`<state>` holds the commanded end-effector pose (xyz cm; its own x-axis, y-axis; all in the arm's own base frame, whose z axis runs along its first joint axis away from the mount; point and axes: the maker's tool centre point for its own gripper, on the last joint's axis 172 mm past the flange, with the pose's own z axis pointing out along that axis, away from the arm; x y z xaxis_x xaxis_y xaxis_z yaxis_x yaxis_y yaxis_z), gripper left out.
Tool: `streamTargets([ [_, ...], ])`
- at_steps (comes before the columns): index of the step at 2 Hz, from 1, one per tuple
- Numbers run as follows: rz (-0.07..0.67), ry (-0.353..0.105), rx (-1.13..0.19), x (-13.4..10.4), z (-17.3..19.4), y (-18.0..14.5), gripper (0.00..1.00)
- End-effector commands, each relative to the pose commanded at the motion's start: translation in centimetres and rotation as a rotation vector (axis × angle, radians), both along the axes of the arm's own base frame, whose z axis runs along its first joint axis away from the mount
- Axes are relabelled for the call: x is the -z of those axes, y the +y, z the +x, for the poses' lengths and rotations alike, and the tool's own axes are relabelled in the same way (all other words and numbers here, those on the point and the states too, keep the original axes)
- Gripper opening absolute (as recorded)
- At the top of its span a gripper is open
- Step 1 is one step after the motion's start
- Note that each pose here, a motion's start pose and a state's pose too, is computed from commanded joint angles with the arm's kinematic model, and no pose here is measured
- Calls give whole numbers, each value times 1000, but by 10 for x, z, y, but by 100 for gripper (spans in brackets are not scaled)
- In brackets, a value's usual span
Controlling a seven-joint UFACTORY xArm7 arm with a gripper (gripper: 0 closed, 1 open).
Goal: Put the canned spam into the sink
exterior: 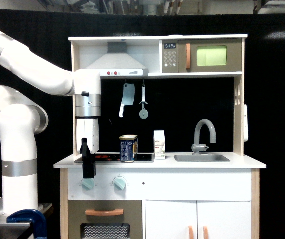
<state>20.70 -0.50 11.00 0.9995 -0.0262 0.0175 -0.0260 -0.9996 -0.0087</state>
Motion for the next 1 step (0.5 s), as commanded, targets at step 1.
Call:
streamTargets([
  [1, -6, -36, -235, -39, 3, 26, 100],
])
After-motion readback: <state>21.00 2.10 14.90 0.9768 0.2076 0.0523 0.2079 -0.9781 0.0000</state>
